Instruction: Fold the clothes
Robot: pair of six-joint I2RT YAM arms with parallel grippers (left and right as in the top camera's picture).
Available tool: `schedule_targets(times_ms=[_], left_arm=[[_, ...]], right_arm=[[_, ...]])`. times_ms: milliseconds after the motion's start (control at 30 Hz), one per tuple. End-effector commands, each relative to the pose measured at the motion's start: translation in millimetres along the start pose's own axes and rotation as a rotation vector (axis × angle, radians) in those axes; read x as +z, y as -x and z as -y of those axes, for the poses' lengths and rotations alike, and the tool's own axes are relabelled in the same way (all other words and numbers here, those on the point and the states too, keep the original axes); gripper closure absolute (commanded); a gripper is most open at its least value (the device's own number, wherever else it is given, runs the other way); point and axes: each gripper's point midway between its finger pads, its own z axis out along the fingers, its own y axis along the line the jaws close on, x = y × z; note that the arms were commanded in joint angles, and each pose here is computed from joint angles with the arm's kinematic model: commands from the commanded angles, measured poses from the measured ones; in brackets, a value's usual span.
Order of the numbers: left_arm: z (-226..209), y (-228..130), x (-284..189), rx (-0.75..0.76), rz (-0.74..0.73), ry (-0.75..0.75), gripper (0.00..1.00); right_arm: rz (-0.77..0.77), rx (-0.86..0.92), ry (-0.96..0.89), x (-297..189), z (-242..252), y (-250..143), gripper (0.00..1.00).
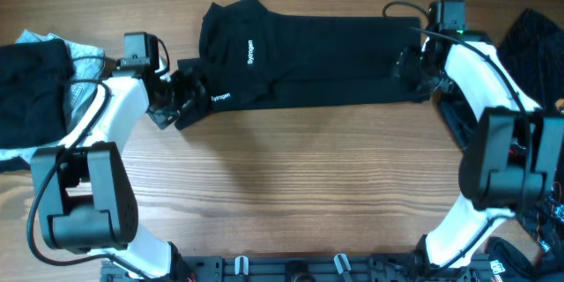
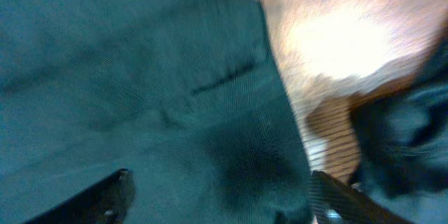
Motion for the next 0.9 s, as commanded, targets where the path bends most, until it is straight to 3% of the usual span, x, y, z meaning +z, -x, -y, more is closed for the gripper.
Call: schedule_targets(times_ms=[0,67,100,133,267,400,467,567,600,633,667,733,800,867], left_arm=[[-14.4,-2.7,11.4,0.008,0.038,0.027,0.31],[-17.7,-4.2,16.6,0.009,0.047,0.025,0.59],[-26.6,-4.9,17.5,0.006,0.054,0.067,0.85],[-39.4,-4.4,16.1,0.0,0.067,0.136,0.96],[-85.8,-9.2,5.1,-0.048,0.057,0.329,0.96],[-139.6,-30.2,-16.1,-0.15,-0.045,0.493,0.96],[-145.7,-32.6,-22.6,-0.192,-0.063,0.48,0.96],[-132.7,-25.1,-33.8,-0.169,-0.014,0.446,0.96],[-124.4,-21.0,-41.6,-0.153,0.014,0.43,0.91],[-117.5,-17.3,-48.9,-0.141,0.038,0.416,0.59],[-107.5,-11.6,-59.9,-0.121,0.072,0.395,0.47],[-77.9,5.0,-85.6,-0.027,0.152,0.32,0.38],[-37.8,23.1,-102.2,0.092,0.229,0.21,0.3],[7.1,42.8,-109.8,0.213,0.323,0.098,0.24]], right_arm=[[-0.1,0.0,-0.017,28.1,3.6,-19.1,0.27],[-0.136,-0.002,-0.028,33.3,5.7,-27.3,0.39],[-0.16,-0.003,-0.036,32.4,7.7,-33.1,0.48],[-0.192,-0.005,-0.045,30.9,10.0,-40.8,0.5],[-0.315,-0.008,-0.081,22.8,18.7,-70.0,0.58],[-0.487,0.008,-0.137,4.7,30.1,-109.1,0.59],[-0.537,0.007,-0.107,-3.4,23.7,-119.8,0.59],[-0.488,-0.009,-0.072,-17.9,12.4,-113.2,0.58],[-0.438,-0.013,-0.056,-30.3,8.9,-105.1,0.58],[-0.384,-0.011,-0.038,-40.7,6.7,-95.8,0.57],[-0.327,-0.01,-0.02,-52.1,4.5,-86.7,0.55],[-0.167,-0.031,0.036,-79.8,-2.5,-60.3,0.47],[-0.068,-0.031,0.072,-97.1,-7.4,-43.9,0.3],[-0.013,-0.035,0.107,-109.3,-12.4,-35.8,0.24]])
